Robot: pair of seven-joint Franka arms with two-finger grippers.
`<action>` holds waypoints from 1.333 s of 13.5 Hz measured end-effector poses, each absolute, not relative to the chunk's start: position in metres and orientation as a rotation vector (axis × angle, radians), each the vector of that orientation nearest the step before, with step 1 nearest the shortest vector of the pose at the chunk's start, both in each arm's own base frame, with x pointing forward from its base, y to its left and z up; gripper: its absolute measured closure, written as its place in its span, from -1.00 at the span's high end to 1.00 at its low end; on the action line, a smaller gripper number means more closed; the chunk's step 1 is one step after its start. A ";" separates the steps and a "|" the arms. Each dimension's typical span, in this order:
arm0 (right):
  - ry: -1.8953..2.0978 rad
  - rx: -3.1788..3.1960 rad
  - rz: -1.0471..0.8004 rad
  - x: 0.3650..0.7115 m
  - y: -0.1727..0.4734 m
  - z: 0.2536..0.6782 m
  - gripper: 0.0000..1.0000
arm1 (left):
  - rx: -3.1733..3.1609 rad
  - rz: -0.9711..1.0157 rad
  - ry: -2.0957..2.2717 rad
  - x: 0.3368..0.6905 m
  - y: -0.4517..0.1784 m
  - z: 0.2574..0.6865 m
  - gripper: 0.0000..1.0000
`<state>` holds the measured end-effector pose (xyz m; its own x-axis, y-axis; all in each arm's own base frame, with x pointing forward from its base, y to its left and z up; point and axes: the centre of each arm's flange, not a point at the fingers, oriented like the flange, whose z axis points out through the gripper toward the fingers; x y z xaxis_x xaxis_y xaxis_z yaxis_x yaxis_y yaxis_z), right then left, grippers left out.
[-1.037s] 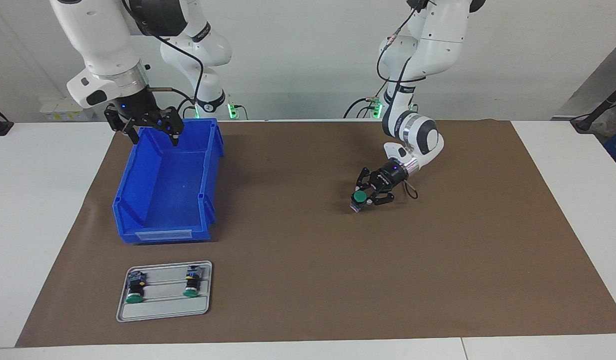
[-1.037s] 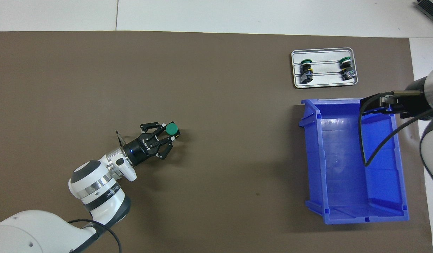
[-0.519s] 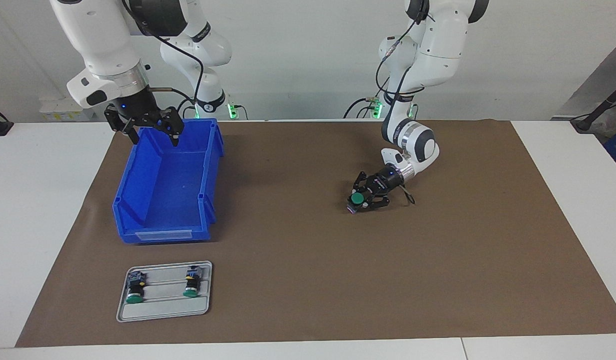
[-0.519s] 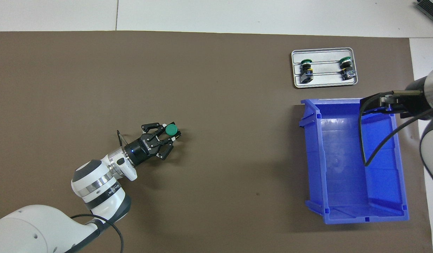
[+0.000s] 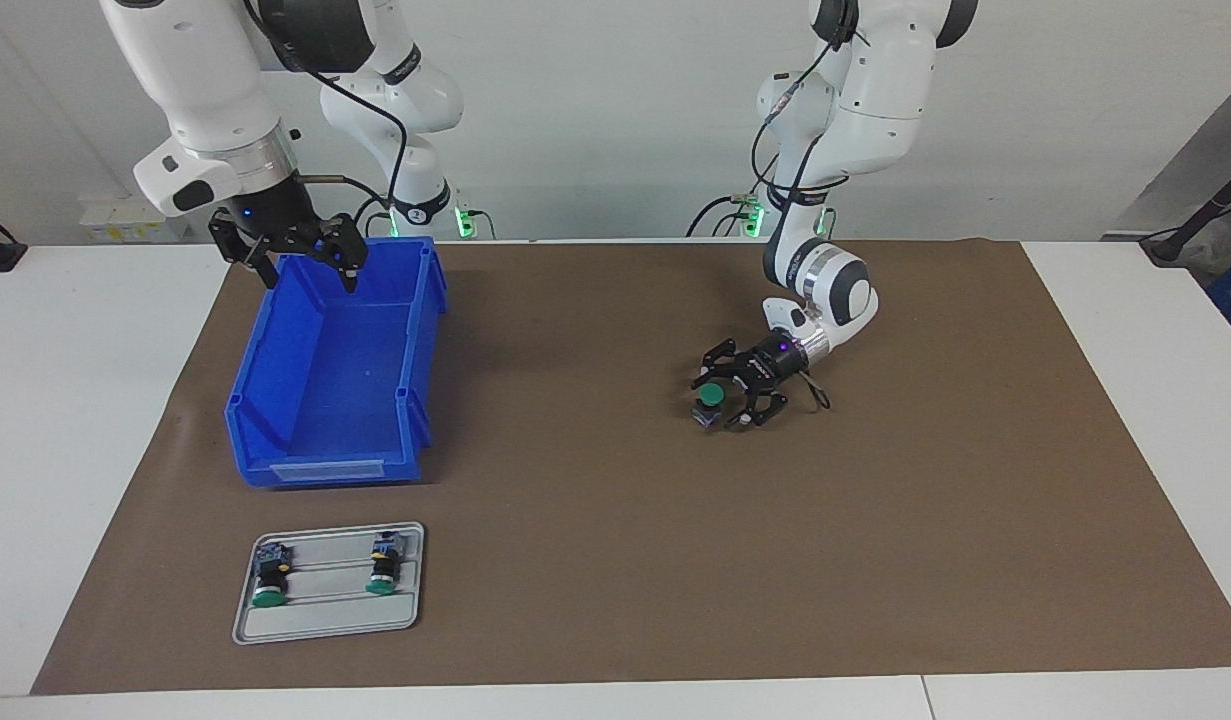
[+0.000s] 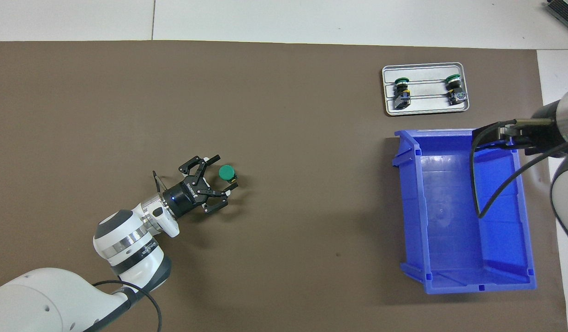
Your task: Place and press button with both arms
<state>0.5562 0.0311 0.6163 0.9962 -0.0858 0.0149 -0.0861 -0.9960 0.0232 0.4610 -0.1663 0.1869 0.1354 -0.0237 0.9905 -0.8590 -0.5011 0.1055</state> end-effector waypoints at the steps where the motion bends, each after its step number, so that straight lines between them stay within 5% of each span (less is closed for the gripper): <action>1: -0.134 3.115 0.022 0.556 0.031 0.616 1.00 | 1.689 1.447 -0.861 0.460 -0.165 0.185 0.97; 11: -0.134 3.115 0.022 0.556 0.031 0.616 1.00 | 1.724 1.375 -1.006 0.470 -0.074 0.184 0.83; 18: -0.134 3.115 0.022 0.556 0.031 0.616 1.00 | 1.744 1.217 -0.907 0.544 -0.018 0.295 0.77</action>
<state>0.5562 0.0311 0.6163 0.9962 -0.0858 0.0149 -0.0861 -0.9960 0.0232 0.5441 -0.0181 0.2951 0.2784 -0.1075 0.9544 -0.8839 -0.4173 0.2109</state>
